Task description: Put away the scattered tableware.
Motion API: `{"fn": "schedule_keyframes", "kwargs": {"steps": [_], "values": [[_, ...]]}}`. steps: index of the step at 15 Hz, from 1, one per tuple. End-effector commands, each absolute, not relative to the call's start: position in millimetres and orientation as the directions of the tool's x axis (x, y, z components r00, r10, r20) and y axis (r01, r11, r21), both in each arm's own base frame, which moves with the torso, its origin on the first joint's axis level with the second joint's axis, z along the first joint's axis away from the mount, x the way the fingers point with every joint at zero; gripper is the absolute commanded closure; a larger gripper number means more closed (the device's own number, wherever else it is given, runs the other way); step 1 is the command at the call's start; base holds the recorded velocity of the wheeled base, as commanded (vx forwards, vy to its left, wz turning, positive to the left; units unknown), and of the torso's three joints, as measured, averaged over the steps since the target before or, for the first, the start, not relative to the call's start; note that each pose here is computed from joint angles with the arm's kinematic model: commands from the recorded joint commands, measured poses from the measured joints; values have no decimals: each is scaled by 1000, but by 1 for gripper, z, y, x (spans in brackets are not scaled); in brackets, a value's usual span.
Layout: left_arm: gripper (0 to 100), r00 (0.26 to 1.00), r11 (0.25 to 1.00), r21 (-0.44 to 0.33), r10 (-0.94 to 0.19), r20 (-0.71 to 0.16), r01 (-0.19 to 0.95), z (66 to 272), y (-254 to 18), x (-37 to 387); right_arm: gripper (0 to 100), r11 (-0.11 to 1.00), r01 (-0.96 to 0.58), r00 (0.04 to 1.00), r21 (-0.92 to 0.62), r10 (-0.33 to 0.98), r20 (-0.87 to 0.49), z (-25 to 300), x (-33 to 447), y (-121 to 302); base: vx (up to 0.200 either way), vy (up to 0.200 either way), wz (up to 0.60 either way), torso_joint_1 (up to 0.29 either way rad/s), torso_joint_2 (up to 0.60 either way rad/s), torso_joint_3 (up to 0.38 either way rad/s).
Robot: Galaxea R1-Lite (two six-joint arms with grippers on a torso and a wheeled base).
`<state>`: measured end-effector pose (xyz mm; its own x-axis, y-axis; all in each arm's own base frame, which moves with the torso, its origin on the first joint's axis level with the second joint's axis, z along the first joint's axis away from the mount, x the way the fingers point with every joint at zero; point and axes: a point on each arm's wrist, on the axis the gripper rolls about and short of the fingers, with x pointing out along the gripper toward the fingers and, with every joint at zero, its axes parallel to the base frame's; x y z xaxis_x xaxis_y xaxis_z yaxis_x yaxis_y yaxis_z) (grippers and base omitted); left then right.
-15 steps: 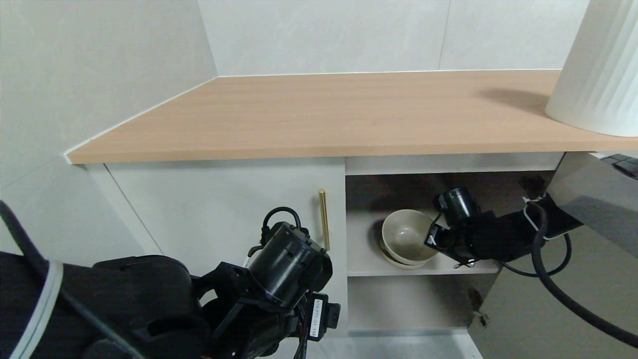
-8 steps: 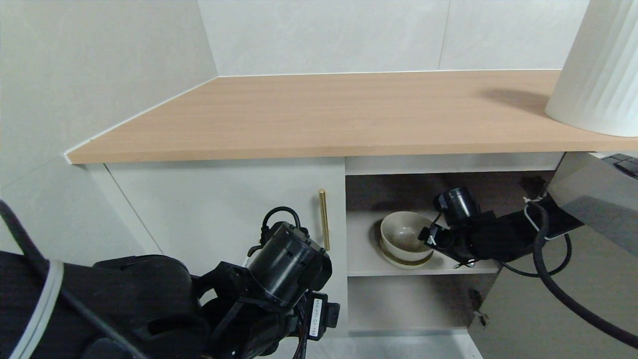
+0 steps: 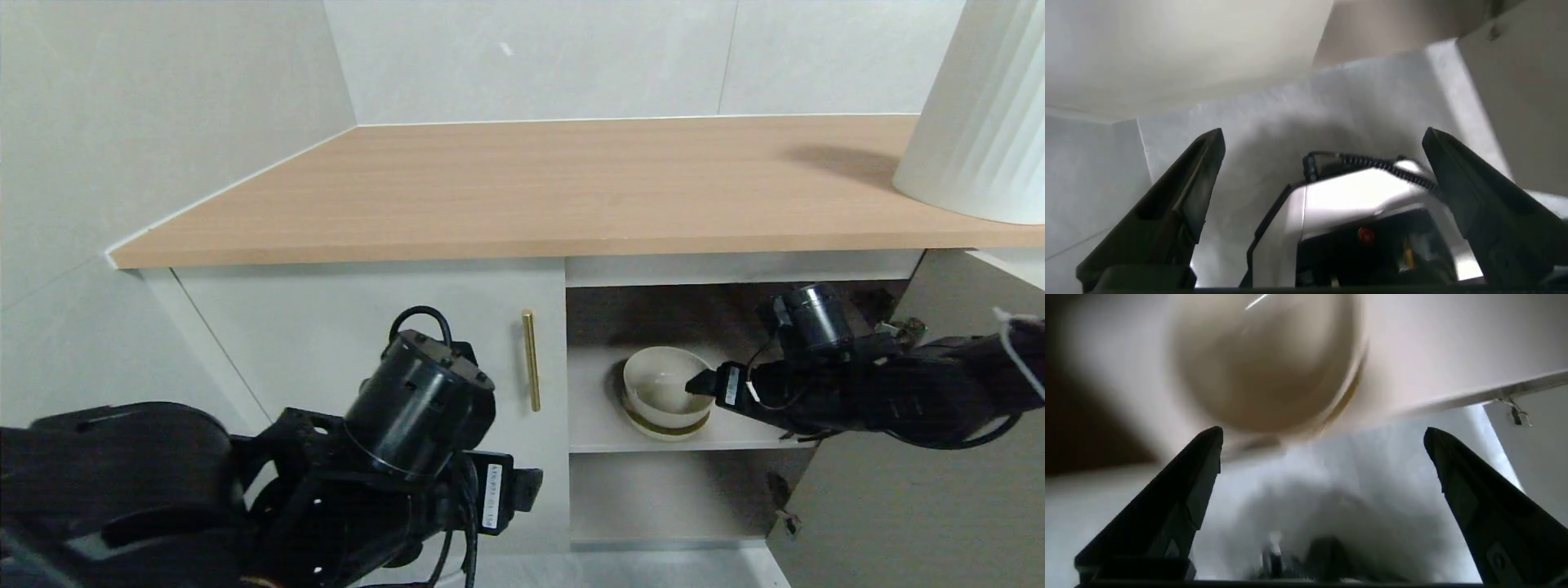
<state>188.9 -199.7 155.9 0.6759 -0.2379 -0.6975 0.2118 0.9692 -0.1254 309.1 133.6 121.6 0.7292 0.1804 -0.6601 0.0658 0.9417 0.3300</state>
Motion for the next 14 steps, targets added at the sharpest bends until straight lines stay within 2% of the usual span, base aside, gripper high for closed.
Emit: {"fn": "schedule_keyframes", "kwargs": {"steps": [1,4,8,10,14], "values": [[0,722,969,-154,-246,-646,193,178,-172,179,0,947,-134,721,291,295,-627,155,242,129,0,0,0,0,0,0],[0,759,976,-161,-216,-614,147,188,-147,176,0,938,-188,724,292,334,-603,168,207,122,0,0,0,0,0,0],[0,792,986,-128,-159,-589,103,191,-111,163,0,941,-220,708,256,334,-623,191,171,102,0,0,0,0,0,0],[0,802,987,-134,-152,-578,91,194,-107,163,0,942,-228,702,245,333,-630,192,164,99,0,0,0,0,0,0],[0,794,989,-99,-145,-590,107,190,-109,166,0,942,-244,688,231,336,-643,189,162,103,0,0,0,0,0,0]]}}
